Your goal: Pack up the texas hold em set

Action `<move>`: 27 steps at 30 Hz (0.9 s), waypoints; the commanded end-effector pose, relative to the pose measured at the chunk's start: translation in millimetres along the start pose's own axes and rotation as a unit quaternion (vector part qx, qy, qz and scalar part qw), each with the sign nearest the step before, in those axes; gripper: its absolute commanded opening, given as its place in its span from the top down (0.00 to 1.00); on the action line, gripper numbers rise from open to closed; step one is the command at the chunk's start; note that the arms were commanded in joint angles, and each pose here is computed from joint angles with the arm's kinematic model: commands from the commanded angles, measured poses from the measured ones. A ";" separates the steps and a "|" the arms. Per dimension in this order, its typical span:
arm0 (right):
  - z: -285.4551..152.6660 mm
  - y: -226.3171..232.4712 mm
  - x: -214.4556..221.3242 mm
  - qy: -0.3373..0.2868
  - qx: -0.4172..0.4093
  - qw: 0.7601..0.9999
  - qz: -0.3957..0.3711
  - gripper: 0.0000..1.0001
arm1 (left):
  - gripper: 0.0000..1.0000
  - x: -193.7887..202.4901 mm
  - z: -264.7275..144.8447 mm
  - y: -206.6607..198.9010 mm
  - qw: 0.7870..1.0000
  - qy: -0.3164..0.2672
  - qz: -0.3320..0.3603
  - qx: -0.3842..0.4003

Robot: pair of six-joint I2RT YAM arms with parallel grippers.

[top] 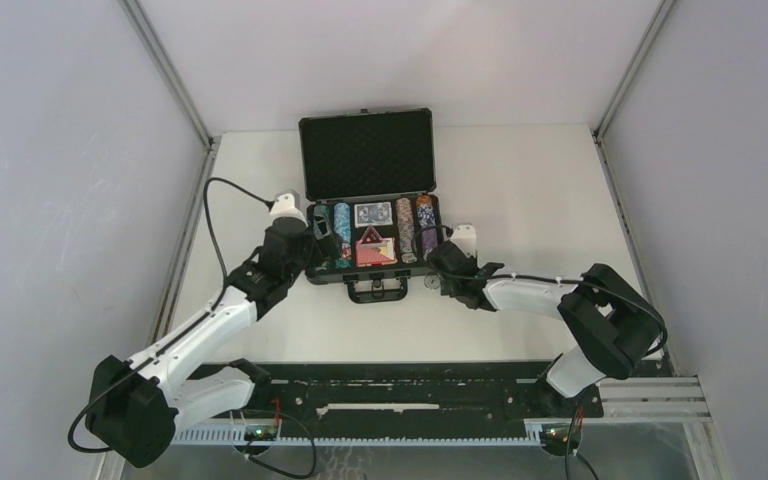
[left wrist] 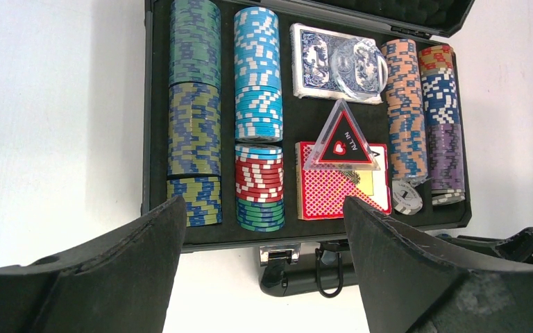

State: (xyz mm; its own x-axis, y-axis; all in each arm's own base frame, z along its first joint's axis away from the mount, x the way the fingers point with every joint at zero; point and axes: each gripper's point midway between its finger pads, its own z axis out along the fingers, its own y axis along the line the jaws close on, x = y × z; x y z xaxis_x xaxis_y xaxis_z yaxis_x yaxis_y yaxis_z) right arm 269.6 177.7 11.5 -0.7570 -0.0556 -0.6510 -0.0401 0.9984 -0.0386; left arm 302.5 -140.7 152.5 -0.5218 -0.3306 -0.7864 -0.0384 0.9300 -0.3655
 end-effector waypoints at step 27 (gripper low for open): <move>-18.6 3.0 17.9 0.030 -0.009 0.999 -0.007 0.35 | 0.13 -10.9 -5.5 -14.4 0.999 -0.014 -0.008 0.031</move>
State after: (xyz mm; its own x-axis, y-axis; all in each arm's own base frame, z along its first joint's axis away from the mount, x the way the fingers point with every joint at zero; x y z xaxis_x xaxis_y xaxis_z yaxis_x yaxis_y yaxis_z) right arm 250.6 178.2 12.4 -0.7819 -0.0893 -0.6169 -0.0685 0.9960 -0.0574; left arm 301.0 -144.4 152.7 -0.5316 -0.3290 -0.7805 -0.0221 0.9265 -0.3755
